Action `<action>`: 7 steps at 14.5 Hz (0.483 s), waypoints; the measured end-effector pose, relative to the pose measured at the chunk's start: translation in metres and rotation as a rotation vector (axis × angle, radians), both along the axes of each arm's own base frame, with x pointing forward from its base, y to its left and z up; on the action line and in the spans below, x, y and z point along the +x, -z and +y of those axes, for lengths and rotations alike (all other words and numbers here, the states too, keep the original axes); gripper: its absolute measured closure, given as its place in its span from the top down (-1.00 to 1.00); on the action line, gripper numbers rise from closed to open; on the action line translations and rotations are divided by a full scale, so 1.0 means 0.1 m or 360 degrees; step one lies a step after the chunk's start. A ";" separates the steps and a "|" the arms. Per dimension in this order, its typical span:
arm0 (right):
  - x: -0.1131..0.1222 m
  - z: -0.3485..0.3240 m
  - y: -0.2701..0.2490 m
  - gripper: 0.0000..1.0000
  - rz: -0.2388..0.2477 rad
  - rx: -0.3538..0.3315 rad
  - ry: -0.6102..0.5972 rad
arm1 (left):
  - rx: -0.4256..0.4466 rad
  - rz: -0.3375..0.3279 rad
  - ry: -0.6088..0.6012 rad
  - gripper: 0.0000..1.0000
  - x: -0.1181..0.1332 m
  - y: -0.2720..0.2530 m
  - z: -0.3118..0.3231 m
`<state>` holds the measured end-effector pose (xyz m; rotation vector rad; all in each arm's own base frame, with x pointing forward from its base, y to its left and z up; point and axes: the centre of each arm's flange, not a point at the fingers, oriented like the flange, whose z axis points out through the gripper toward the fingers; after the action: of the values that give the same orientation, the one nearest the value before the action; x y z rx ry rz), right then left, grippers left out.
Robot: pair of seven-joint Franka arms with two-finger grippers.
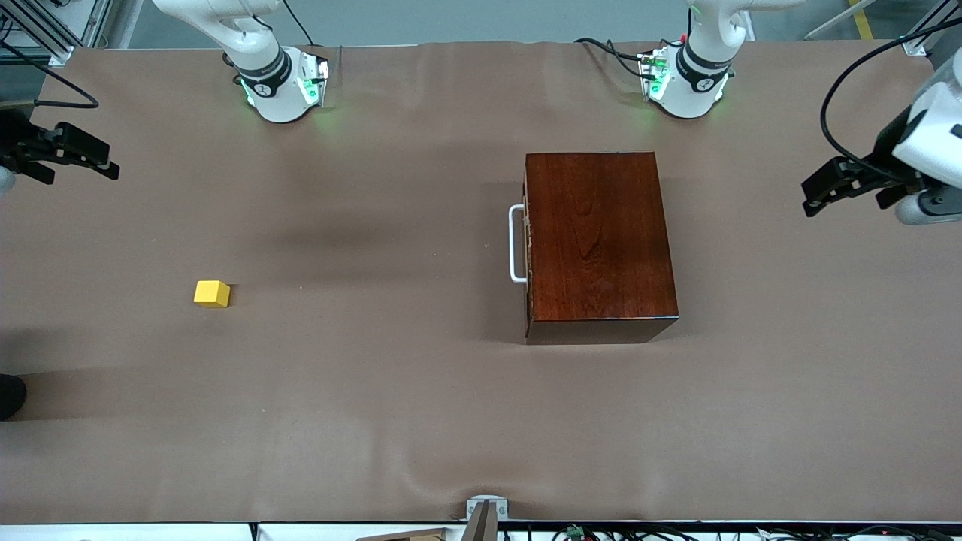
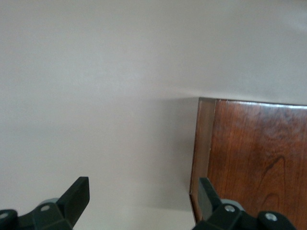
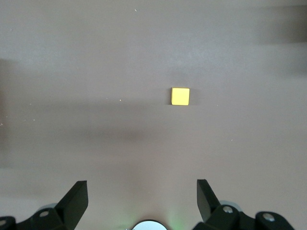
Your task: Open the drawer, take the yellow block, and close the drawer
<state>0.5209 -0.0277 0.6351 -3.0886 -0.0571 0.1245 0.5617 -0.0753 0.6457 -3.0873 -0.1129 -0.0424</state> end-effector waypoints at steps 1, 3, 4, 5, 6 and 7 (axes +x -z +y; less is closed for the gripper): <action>0.00 0.00 0.00 1.00 0.0000 0.0000 0.0000 | 0.0005 0.0015 0.0018 1.00 -0.04 0.04 -0.03; 0.00 0.00 0.00 1.00 0.0007 0.0000 0.0000 | 0.0016 0.0026 0.0040 1.00 -0.15 0.10 -0.10; -0.01 0.00 0.01 1.00 0.0013 0.0001 0.0001 | 0.0024 0.0027 0.0047 1.00 -0.21 0.11 -0.12; -0.01 0.00 0.01 1.00 0.0017 0.0001 0.0000 | 0.0031 0.0030 0.0062 1.00 -0.26 0.11 -0.13; -0.01 0.00 0.01 1.00 0.0019 0.0001 0.0000 | 0.0029 0.0032 0.0092 1.00 -0.31 0.11 -0.11; -0.01 0.00 0.01 1.00 0.0020 0.0001 0.0000 | 0.0016 0.0032 0.0108 1.00 -0.36 0.10 -0.06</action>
<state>0.5194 -0.0280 0.6342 -3.0869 -0.0565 0.1439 0.5257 -0.0815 0.6356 -3.0796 -0.0070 -0.0145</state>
